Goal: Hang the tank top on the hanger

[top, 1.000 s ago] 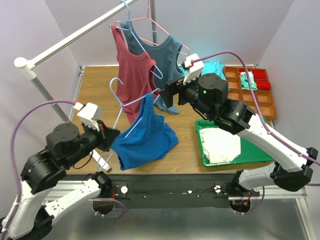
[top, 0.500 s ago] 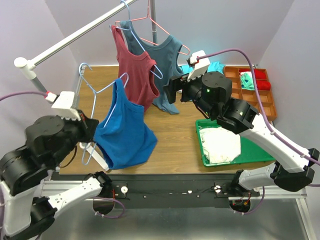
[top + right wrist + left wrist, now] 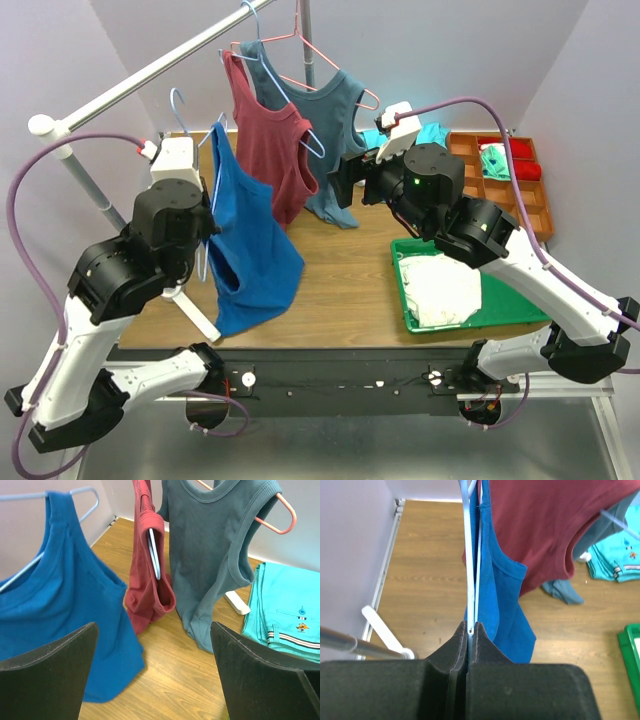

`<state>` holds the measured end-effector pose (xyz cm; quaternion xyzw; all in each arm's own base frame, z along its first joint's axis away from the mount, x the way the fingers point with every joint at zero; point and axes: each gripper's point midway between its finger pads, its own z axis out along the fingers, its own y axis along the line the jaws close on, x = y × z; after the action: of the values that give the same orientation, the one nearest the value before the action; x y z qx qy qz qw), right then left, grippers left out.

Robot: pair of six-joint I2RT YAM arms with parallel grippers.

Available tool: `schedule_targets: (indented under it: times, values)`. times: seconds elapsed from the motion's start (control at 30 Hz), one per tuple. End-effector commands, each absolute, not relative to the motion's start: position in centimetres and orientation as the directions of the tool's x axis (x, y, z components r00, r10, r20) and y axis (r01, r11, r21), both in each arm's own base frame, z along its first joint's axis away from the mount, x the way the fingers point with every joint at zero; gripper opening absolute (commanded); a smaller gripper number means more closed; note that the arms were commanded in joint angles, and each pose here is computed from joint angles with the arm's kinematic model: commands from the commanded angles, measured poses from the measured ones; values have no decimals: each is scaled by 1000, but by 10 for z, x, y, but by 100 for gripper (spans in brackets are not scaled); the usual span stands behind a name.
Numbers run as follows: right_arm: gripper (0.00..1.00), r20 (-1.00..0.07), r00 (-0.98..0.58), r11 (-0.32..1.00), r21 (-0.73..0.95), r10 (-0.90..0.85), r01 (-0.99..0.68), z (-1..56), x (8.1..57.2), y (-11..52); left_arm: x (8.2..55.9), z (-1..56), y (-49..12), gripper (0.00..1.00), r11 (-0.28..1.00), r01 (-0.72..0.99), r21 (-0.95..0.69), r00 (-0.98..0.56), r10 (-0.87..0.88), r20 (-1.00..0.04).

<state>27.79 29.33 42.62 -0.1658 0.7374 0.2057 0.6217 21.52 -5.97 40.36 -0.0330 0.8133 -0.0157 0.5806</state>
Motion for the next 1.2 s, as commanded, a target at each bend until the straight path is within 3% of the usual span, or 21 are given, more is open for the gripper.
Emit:
schedule_targets:
  times: [0.0,0.33,0.77,1.17]
  values:
    - [100,-983,-180,870,102,16,-483,427,276,288,234,455,-56,0,990,-96,-107,-170,-122,-978]
    - [100,-980,-193,860,146,57,-488,419,271,287,251,475,-55,0,992,-130,1,-180,-23,-983]
    - [100,-977,-209,842,145,39,-520,411,264,289,281,497,-36,0,975,-220,-18,-142,-51,-989]
    - [100,-970,-242,828,145,12,-541,399,264,299,307,467,-27,0,965,-260,-19,-206,-74,-976]
